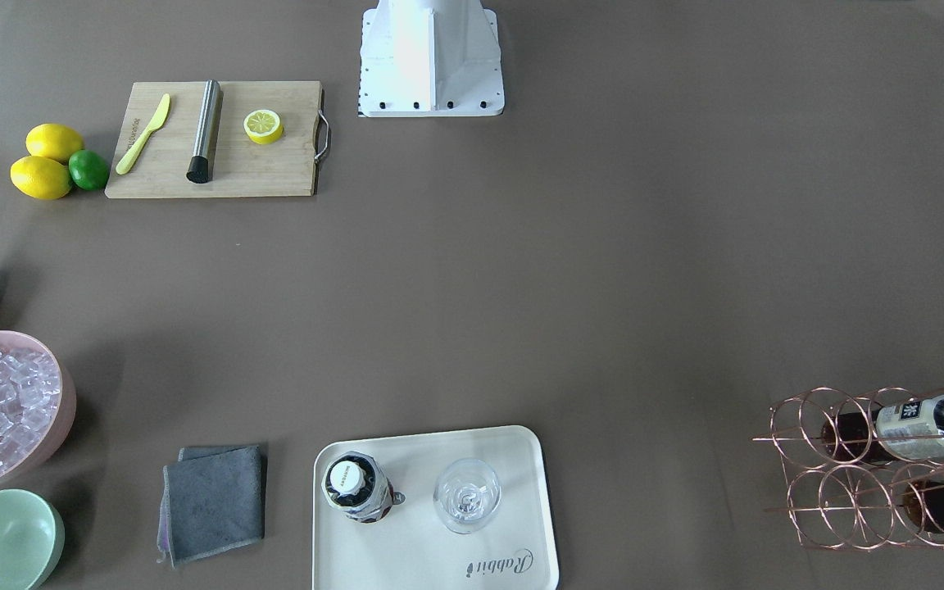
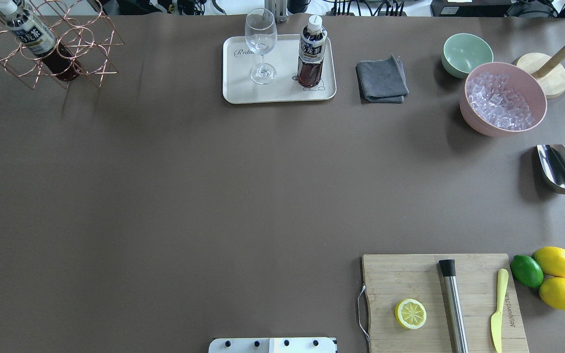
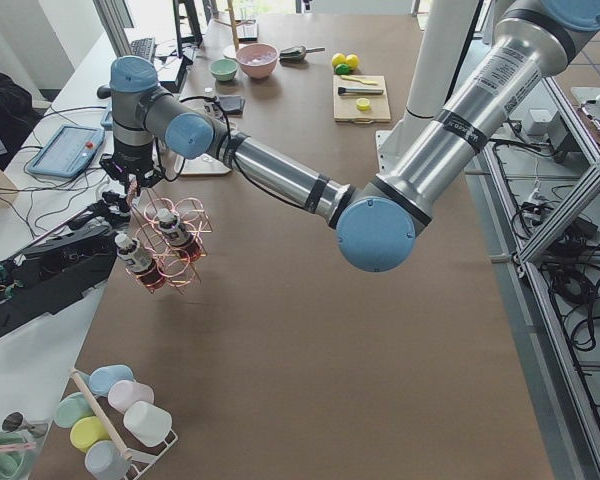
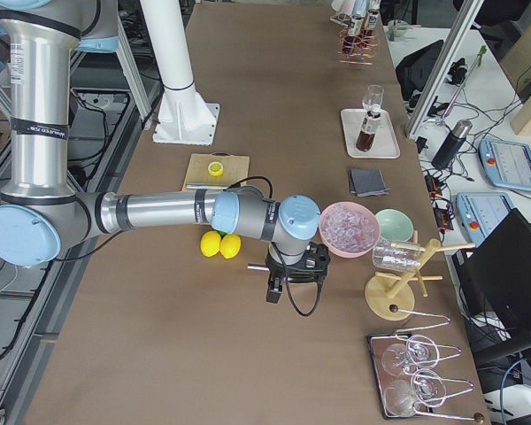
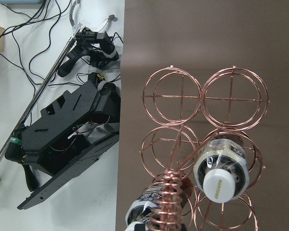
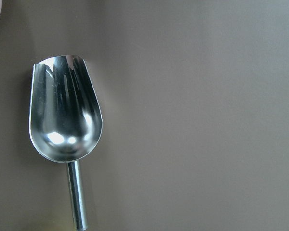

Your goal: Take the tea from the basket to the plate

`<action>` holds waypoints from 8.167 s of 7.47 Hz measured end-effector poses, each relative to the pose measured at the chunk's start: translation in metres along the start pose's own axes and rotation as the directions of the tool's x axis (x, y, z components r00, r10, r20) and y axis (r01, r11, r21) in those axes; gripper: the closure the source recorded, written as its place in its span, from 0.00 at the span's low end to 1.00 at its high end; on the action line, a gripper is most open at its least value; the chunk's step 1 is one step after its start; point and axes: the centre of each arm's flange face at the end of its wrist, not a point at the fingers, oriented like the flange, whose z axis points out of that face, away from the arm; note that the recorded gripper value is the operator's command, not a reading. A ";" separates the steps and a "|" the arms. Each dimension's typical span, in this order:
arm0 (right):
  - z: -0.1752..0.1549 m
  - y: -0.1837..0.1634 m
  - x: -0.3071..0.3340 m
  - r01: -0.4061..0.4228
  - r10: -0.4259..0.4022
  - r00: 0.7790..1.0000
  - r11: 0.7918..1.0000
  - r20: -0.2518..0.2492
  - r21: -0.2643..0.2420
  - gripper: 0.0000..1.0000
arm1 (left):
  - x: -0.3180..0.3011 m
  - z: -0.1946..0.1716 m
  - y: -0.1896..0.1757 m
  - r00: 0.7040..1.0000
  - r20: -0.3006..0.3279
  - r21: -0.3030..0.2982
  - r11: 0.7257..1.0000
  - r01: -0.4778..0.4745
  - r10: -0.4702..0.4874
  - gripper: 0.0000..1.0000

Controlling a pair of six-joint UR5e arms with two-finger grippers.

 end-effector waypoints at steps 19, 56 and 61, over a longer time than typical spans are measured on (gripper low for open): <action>0.006 0.014 0.042 -0.030 0.027 0.999 0.990 0.020 0.141 0.00 | 0.004 0.032 -0.002 0.998 0.063 -0.048 0.999 0.000 0.003 1.00; 0.001 0.029 0.052 0.145 -0.145 0.989 0.977 -0.006 0.158 0.00 | 0.248 0.028 0.327 0.059 0.026 -0.293 0.049 0.955 -0.998 0.02; 0.002 0.028 0.052 0.141 -0.141 0.990 0.978 -0.008 0.155 0.00 | 0.233 0.024 0.305 0.023 -0.017 -0.279 0.027 0.960 -1.000 0.02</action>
